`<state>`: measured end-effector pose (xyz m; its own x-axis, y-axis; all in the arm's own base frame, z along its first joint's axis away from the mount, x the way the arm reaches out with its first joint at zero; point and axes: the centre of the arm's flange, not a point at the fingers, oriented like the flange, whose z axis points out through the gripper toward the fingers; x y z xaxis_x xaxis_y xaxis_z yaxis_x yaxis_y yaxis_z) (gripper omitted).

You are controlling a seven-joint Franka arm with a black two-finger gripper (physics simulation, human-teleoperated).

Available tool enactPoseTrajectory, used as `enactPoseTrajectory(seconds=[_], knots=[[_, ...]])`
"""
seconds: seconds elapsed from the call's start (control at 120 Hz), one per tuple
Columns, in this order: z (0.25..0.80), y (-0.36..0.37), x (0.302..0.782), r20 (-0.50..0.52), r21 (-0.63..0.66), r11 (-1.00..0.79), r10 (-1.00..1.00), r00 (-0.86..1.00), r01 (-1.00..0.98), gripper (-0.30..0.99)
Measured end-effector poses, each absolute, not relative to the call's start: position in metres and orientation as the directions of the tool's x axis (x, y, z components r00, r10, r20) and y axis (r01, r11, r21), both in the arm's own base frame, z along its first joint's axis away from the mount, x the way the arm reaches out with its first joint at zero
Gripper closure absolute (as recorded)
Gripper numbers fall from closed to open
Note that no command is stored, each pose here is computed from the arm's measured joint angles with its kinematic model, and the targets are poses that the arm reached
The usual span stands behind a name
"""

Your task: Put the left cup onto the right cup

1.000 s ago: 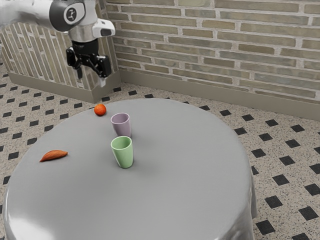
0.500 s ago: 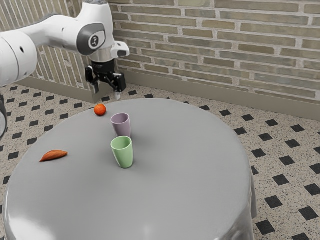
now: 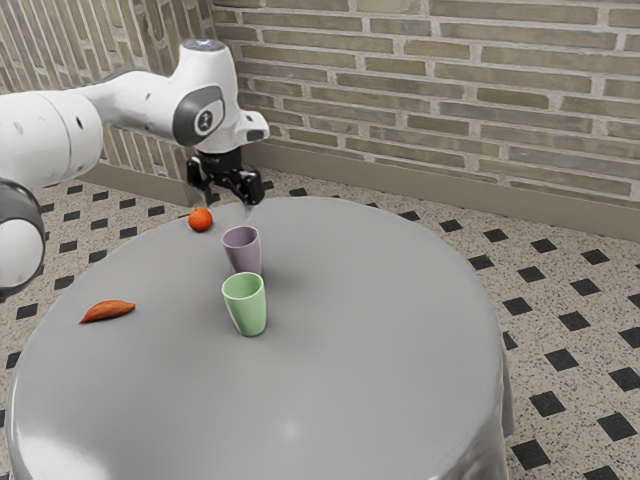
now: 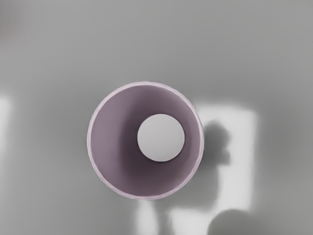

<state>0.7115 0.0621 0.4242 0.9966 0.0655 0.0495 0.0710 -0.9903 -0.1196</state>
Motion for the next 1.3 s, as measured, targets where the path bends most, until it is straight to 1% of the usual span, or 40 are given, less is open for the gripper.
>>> enactPoseTrajectory(seconds=[0.158,0.45,1.117,1.3], knots=[[0.398,0.059,0.718,0.041,-0.109,-0.992,0.061,0.997,0.065,0.0],[0.373,0.059,0.726,0.05,-0.102,-0.993,0.059,0.997,0.064,0.0],[0.338,0.057,0.733,0.056,-0.096,-0.994,0.052,0.997,0.057,0.0],[0.337,0.057,0.737,0.07,-0.097,-0.994,0.048,0.996,0.055,0.0]])
